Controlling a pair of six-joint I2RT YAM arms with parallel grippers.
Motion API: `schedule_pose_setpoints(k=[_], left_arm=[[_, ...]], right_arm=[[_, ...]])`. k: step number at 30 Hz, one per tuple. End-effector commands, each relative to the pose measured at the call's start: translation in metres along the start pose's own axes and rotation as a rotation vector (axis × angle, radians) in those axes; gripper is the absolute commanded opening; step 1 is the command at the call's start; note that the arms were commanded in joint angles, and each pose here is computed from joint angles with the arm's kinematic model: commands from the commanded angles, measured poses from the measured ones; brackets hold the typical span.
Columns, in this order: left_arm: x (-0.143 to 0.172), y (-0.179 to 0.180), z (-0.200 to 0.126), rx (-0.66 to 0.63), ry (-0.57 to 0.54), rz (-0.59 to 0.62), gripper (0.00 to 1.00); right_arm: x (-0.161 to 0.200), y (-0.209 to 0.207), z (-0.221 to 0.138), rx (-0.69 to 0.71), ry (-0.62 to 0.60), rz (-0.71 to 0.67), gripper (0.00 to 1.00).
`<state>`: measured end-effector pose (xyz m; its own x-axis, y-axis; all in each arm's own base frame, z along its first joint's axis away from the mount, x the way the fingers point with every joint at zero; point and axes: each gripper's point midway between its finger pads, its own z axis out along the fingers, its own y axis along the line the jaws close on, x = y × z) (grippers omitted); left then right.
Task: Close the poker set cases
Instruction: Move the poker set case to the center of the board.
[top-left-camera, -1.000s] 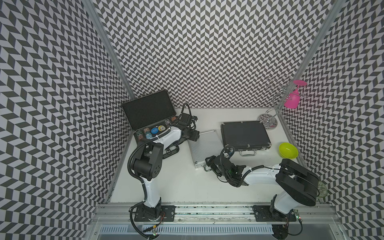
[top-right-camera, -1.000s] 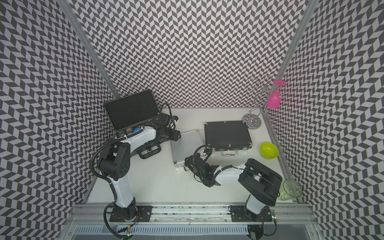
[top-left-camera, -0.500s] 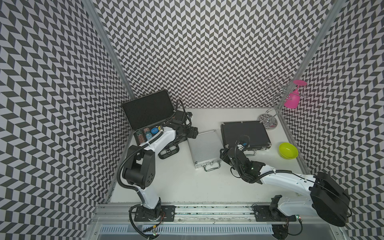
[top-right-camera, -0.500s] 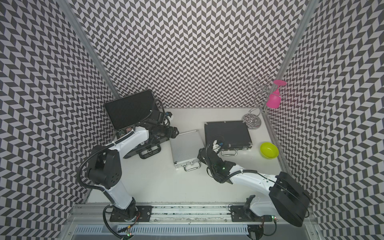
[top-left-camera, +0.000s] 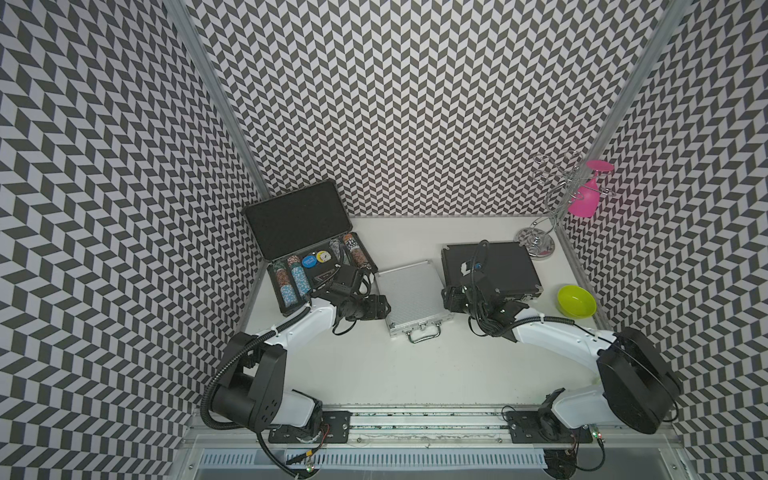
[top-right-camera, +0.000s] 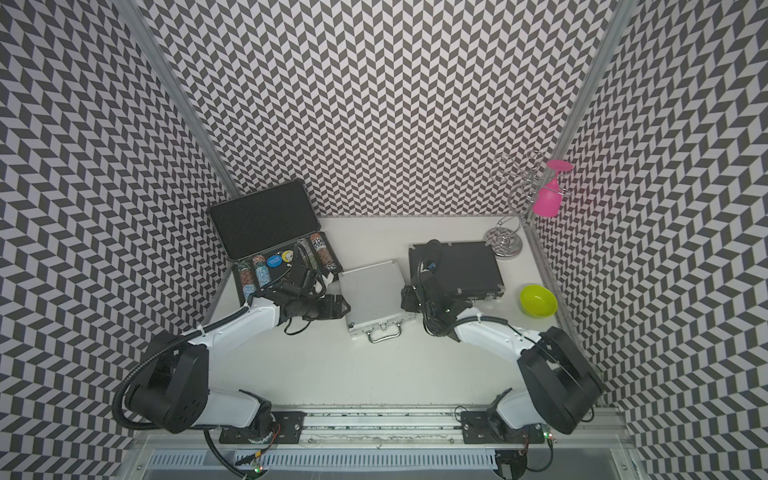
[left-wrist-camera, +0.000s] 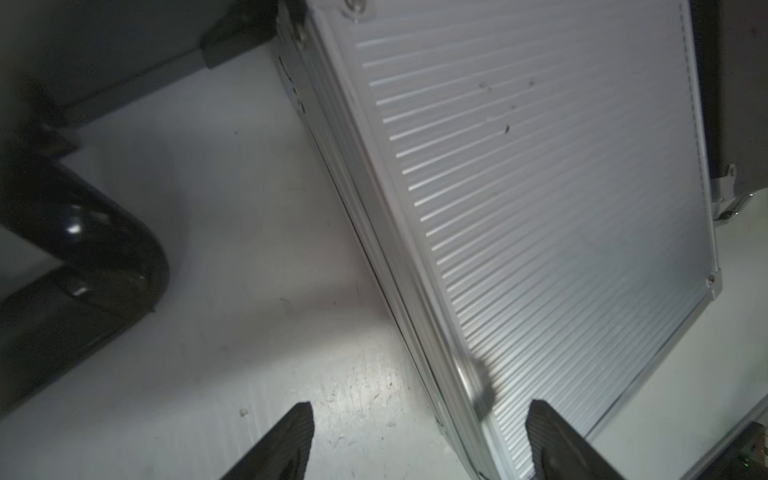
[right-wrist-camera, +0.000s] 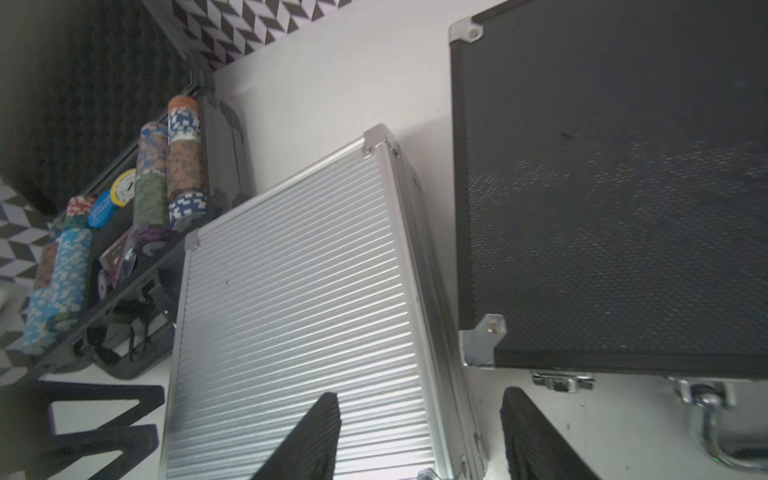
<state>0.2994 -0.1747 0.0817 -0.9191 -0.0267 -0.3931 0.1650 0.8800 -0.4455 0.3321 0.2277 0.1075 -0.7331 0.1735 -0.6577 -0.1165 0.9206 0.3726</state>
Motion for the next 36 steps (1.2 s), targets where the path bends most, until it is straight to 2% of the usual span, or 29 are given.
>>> schedule_pose_setpoints(k=[1, 9, 11, 13, 15, 23, 31, 36], left_arm=[[-0.021, -0.022, 0.002, 0.097, -0.066, -0.004, 0.83], [-0.018, -0.021, 0.023, 0.131, -0.033, -0.002, 0.74], [-0.019, -0.023, 0.026, 0.141, -0.03, 0.008, 0.7], [-0.018, -0.026, 0.029, 0.163, -0.014, 0.023, 0.66], [-0.014, -0.029, 0.033, 0.176, 0.009, 0.028, 0.62], [-0.008, -0.043, 0.046, 0.214, 0.041, 0.089, 0.56], [-0.033, -0.044, 0.048, 0.17, -0.016, 0.08, 0.57], [-0.05, -0.039, 0.054, 0.122, -0.047, 0.048, 0.57]], right_arm=[[0.013, 0.009, 0.007, -0.058, 0.066, -0.062, 0.62], [0.037, 0.008, 0.015, -0.083, 0.149, -0.069, 0.6], [0.046, 0.01, 0.016, -0.111, 0.178, -0.065, 0.57], [0.057, 0.011, 0.016, -0.138, 0.214, -0.056, 0.49], [0.065, 0.012, 0.013, -0.161, 0.238, -0.037, 0.45], [0.087, 0.023, -0.003, -0.274, 0.283, 0.051, 0.43], [0.096, 0.024, 0.005, -0.238, 0.28, 0.107, 0.43], [0.078, 0.024, 0.017, -0.195, 0.22, 0.133, 0.43]])
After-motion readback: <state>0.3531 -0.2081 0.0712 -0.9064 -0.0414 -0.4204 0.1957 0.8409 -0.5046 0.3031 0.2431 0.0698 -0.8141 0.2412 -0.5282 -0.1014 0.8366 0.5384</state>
